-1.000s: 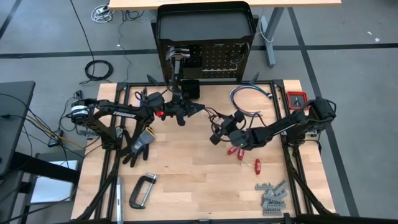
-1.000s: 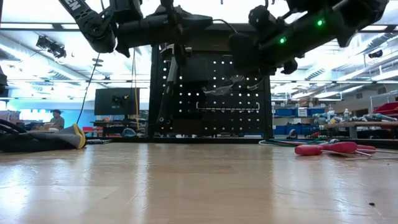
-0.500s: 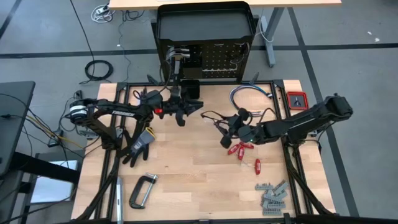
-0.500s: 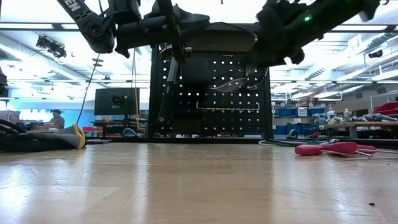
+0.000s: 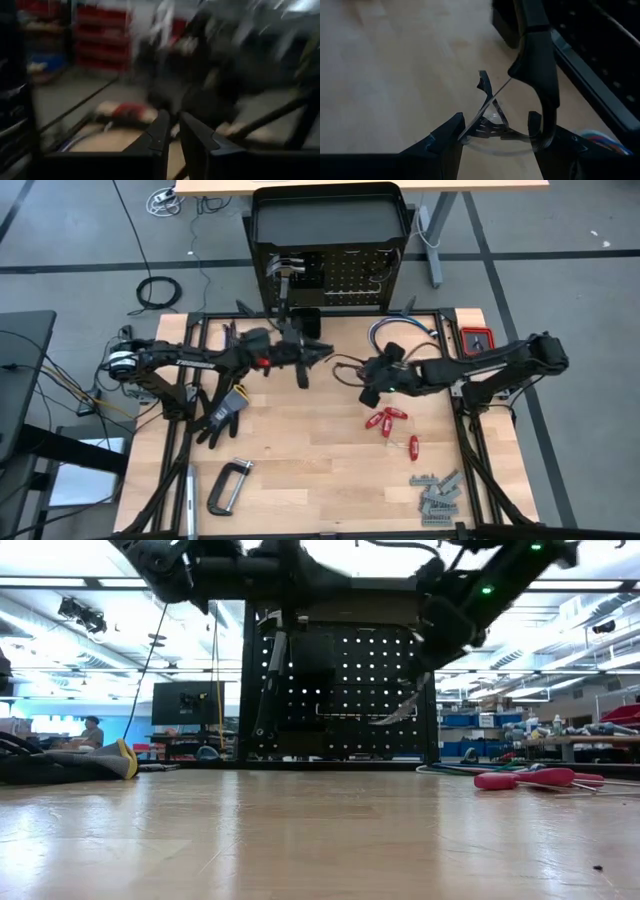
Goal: Hang tools onto peg board
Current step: Hang the safety goggles on the peg board
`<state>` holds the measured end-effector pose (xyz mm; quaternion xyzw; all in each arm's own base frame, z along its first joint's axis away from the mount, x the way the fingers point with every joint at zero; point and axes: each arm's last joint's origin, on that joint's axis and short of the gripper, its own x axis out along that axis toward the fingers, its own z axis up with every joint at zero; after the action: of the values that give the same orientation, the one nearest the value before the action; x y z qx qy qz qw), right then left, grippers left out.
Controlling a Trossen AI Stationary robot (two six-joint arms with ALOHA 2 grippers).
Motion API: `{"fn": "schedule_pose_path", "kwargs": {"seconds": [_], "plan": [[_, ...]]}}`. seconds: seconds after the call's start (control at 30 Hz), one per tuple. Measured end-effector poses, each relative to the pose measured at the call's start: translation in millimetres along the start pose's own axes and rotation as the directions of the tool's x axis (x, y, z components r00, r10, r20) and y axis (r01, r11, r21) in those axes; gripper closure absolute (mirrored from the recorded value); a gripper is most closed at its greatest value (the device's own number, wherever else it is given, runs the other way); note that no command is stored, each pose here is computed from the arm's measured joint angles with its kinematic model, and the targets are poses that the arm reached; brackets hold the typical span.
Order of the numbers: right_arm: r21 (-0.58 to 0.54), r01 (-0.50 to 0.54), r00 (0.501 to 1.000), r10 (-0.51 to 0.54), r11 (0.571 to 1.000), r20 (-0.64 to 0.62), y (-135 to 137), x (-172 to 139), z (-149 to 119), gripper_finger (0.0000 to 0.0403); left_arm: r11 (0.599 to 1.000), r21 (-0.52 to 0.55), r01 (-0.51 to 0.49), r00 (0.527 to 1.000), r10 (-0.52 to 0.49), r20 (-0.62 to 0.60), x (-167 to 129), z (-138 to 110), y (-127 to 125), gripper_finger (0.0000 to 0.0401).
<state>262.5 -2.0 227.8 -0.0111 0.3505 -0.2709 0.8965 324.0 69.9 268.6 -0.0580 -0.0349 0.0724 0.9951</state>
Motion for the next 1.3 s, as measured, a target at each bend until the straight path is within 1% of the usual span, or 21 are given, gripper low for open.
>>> {"fn": "schedule_pose_path", "kwargs": {"seconds": [0.07,0.1,0.2,0.33,0.43,0.63,0.7,0.77,0.83,0.93,1.07,1.2,1.3], "plan": [[-0.02,-0.005,1.0,0.005,1.0,-0.015,2.4,5.3,7.4,0.0192,0.995,0.046,-0.085,0.994,0.088,-0.062,4.4,-4.1,-0.8,0.0358],[-0.026,-0.005,1.0,0.004,1.0,-0.021,4.1,8.2,10.9,0.0192,0.992,0.061,-0.111,0.99,0.115,-0.079,4.8,-5.3,-0.9,0.0359],[-0.033,-0.004,1.0,0.003,0.999,-0.024,6.7,12.3,21.0,0.0192,0.985,0.084,-0.149,0.98,0.158,-0.117,5.3,-11.1,-2.1,0.0361],[-0.038,-0.016,1.0,0.016,0.999,0.0,9.6,12.0,34.1,0.0192,0.979,0.111,-0.169,0.97,0.186,-0.159,5.9,-17.9,-0.3,0.0362],[-0.01,-0.022,0.999,0.023,1.0,0.029,9.5,8.2,43.8,0.0192,0.978,0.118,-0.171,0.967,0.19,-0.172,6.5,-20.2,-1.5,0.0362],[0.035,-0.039,0.997,0.037,0.999,0.061,9.1,0.2,52.8,0.0192,0.976,0.145,-0.165,0.962,0.191,-0.195,7.5,-25.2,-2.9,0.0362],[0.056,-0.039,0.998,0.036,0.998,0.055,9.0,-1.0,53.6,0.0192,0.97,0.163,-0.18,0.952,0.214,-0.221,5.6,-26.1,-2.2,0.0362],[0.081,-0.036,0.999,0.033,0.996,0.039,8.7,-1.0,52.0,0.0192,0.958,0.2,-0.207,0.938,0.253,-0.239,0.1,-21.4,-0.9,0.0362],[0.107,-0.026,0.999,0.024,0.994,0.026,8.1,-1.0,50.6,0.0192,0.948,0.223,-0.228,0.937,0.276,-0.213,-7.5,-7.9,-0.9,0.0362],[0.141,0.025,0.999,-0.028,0.99,0.024,5.7,-1.5,49.6,0.0192,0.943,0.247,-0.225,0.942,0.275,-0.19,-18.8,9.6,-4.3,0.0362],[0.189,0.096,0.992,-0.109,0.977,0.06,-4.0,-0.9,54.8,0.0192,0.963,0.234,-0.136,0.964,0.183,-0.193,-22.1,13.9,-17.4,0.0362],[0.215,0.115,0.984,-0.14,0.97,0.107,-12.2,3.4,62.3,0.0192,0.978,0.17,-0.12,0.959,0.158,-0.235,-15.6,0.4,-25.0,0.0362],[0.202,0.06,0.983,-0.093,0.978,0.16,-13.5,4.4,69.6,0.0192,0.982,0.149,-0.118,0.962,0.15,-0.228,-7.0,-10.6,-28.7,0.0362]]}}
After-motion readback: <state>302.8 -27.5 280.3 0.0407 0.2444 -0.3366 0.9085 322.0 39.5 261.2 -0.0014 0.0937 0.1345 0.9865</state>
